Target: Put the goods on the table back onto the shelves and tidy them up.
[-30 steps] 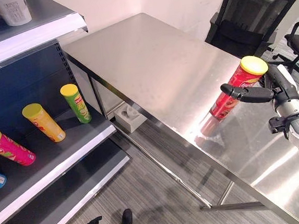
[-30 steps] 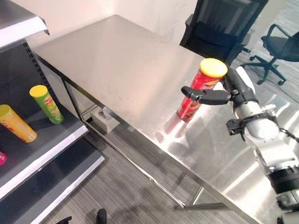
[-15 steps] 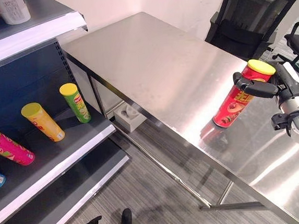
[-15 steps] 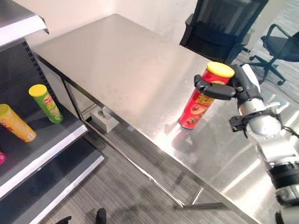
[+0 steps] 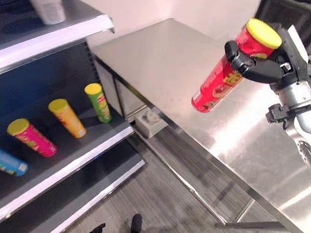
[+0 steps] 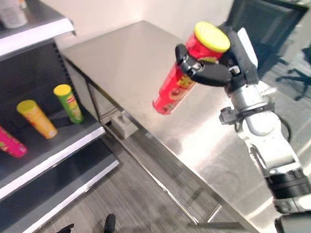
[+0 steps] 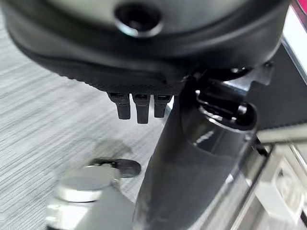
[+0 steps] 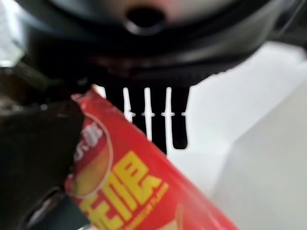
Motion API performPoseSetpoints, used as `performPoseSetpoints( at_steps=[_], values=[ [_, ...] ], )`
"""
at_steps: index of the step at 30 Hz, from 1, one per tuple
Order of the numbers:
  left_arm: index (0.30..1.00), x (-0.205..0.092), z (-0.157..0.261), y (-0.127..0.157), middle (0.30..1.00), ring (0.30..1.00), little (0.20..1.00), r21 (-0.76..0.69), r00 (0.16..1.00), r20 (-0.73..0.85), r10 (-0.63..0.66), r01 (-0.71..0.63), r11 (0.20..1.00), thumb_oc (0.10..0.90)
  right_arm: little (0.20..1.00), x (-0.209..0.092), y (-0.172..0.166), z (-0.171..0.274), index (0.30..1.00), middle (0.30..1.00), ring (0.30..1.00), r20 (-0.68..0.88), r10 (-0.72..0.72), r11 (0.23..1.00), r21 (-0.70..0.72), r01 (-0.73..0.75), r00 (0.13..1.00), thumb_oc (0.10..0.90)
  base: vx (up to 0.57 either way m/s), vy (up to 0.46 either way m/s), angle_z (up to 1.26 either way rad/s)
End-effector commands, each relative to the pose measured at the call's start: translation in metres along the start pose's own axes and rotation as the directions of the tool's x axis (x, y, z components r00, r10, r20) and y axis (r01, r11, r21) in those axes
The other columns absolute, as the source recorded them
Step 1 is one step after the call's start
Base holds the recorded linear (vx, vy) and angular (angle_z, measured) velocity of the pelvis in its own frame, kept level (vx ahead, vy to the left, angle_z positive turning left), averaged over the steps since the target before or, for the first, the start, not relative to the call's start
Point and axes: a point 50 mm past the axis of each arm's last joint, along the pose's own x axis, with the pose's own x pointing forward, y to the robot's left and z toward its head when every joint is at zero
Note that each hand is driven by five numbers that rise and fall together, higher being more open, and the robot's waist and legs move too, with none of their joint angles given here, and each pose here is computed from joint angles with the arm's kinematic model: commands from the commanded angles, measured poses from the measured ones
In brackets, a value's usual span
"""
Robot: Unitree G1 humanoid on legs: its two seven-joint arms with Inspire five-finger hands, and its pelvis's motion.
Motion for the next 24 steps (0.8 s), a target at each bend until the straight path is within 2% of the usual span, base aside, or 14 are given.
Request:
performPoseSetpoints(
  at_steps=[1,3,9,14,19,24],
  values=[
    [0.900,0.007,0.027,0.014,0.900,0.900,0.900,0.030,0.995,0.093,0.046,-0.049,0.998,0.800,0.300,0.018,-0.026,0.086,0.300,0.300,0.300,0.432,-0.147,0.988,0.103,0.114,0.890,0.400,-0.21,-0.017,1.30],
    [0.900,0.006,0.027,0.013,0.900,0.900,0.900,0.031,0.995,0.091,0.040,-0.043,0.999,0.800,0.300,0.016,-0.026,0.088,0.300,0.300,0.300,0.443,-0.148,0.988,0.110,0.110,0.884,0.400,-0.16,-0.043,1.57],
    [0.900,0.004,0.013,0.011,0.900,0.900,0.900,0.065,0.999,0.048,0.019,-0.022,0.998,0.800,0.300,0.007,-0.020,0.088,0.300,0.300,0.300,0.448,-0.110,0.989,0.135,0.054,0.887,0.400,-0.16,0.031,0.54],
    [0.900,0.005,0.016,0.005,0.900,0.900,0.900,0.083,0.998,0.056,0.008,-0.013,0.996,0.800,0.300,0.003,-0.012,0.073,0.300,0.300,0.300,0.383,-0.074,0.990,0.139,0.021,0.921,0.400,-0.21,0.288,1.03],
    [0.900,0.008,0.037,-0.004,0.900,0.900,0.900,0.159,0.991,0.128,-0.047,0.026,0.987,0.800,0.300,-0.006,-0.002,0.056,0.300,0.300,0.300,0.306,-0.037,0.995,0.098,0.007,0.951,0.400,-0.25,0.392,0.66],
    [0.900,0.006,0.045,0.009,0.900,0.900,0.900,0.190,0.986,0.163,-0.026,-0.005,0.982,0.800,0.300,-0.015,0.001,0.044,0.300,0.300,0.300,0.254,-0.065,0.994,0.105,0.039,0.965,0.400,-0.19,0.261,0.46]
  ],
)
